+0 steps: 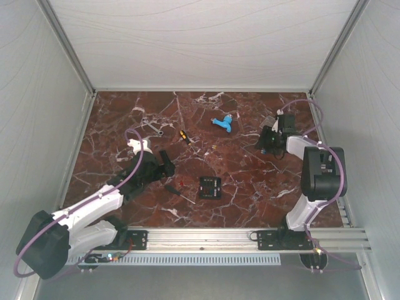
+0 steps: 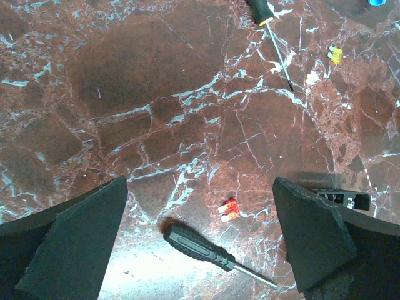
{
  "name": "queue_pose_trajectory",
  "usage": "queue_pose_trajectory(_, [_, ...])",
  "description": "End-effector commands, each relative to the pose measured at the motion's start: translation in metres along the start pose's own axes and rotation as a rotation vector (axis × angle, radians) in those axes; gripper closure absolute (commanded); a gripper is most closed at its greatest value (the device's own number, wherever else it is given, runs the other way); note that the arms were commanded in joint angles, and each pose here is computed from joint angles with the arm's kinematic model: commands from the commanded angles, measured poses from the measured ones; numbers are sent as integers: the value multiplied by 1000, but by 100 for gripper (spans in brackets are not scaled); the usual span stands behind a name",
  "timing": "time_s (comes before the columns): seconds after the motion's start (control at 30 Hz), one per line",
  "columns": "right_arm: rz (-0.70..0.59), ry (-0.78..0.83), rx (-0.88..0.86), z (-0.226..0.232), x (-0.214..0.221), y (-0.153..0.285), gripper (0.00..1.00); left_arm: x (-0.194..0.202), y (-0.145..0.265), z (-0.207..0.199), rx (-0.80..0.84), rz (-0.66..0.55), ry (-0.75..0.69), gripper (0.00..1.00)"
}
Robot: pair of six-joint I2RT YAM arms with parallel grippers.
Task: Snap on the fuse box
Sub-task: Pick up the fuse from the center of the board.
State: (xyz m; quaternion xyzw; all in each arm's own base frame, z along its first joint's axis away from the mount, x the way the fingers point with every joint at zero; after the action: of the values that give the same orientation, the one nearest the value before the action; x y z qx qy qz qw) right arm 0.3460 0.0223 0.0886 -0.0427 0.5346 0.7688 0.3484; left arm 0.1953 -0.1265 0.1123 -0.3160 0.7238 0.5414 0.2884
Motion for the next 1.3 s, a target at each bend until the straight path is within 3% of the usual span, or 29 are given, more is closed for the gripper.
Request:
queue_pose_trajectory(0.0, [67, 66, -21, 13, 19, 4, 47, -14, 3, -5, 24, -67, 21, 0])
queue_pose_trajectory(0.13, [99, 131, -51, 28, 25, 8, 47, -14, 3, -4, 21, -69, 22, 0])
queue_pose_trajectory(0.33, [39, 177, -17, 32, 15, 14, 45, -13, 3, -5, 32, -64, 24, 0])
queue_pose_trajectory(0.7, [33, 270, 1, 41, 1, -9, 46, -15, 4, -7, 38, -67, 24, 0])
queue_pose_trajectory(1.27, [158, 269, 12, 37, 48, 0, 49, -12, 3, -7, 48, -55, 25, 0])
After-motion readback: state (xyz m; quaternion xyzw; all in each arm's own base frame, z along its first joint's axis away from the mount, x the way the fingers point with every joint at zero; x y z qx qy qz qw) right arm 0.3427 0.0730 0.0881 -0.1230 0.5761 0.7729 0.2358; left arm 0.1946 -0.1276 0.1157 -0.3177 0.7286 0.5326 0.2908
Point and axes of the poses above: each gripper's point midway between its finger pads, its own y axis back along the fingers, its own z axis along the line the jaws close on, x = y × z, the point moved 8 cm from there along y, back along the fingers, and after that the axes turned 12 degrees about -y, right-handed, at the moved point
